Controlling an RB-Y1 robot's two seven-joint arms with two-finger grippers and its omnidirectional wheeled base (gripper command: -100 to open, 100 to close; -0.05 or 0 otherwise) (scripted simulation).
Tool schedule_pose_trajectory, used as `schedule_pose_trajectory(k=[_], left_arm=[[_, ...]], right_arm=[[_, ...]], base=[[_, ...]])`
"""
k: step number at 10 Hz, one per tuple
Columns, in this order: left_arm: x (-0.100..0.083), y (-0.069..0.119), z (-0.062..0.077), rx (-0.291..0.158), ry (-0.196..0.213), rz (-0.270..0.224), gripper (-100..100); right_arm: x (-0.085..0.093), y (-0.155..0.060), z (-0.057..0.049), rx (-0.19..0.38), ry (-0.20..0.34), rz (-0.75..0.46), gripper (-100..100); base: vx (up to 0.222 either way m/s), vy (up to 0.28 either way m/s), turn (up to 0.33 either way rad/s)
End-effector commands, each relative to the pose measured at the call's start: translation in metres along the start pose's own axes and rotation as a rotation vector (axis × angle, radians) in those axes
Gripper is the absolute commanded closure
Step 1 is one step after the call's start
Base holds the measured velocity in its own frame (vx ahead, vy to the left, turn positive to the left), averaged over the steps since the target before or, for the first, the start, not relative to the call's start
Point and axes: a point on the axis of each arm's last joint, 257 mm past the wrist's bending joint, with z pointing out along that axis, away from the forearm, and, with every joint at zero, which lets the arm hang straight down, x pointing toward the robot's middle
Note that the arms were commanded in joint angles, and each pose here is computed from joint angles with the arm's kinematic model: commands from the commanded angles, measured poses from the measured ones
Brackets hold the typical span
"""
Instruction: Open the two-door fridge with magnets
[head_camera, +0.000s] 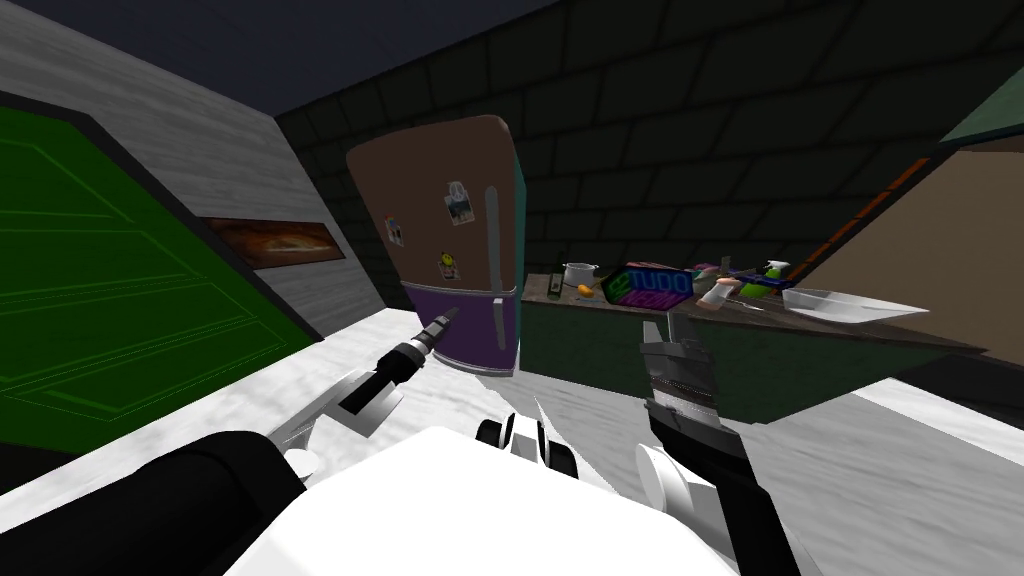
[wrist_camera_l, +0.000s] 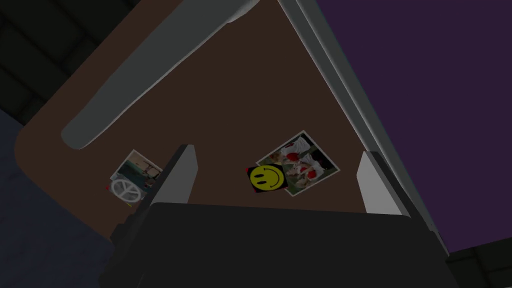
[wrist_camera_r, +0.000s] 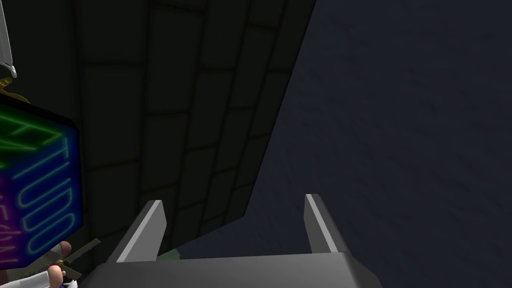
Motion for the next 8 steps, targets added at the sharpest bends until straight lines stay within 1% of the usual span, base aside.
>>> schedule_pose_trajectory(k=[1, 4, 8], left_arm=[[-0.011, 0.007, 0.003, -0.027, -0.021, 0.029, -100], [-0.027, 0.016, 0.005, -0.062, -0.05, 0.069, -100], [-0.049, 0.026, 0.008, -0.107, -0.09, 0.116, -100]], right_arm=[[0.0, 0.0, 0.0, 0.0, 0.0, 0.0, 0], [0.0, 0.0, 0.0, 0.0, 0.0, 0.0, 0], [0.0, 0.0, 0.0, 0.0, 0.0, 0.0, 0]], base=[[0.211, -0.131, 0.001], [0.205, -0.14, 0.006], [0.208, -0.18, 0.006]])
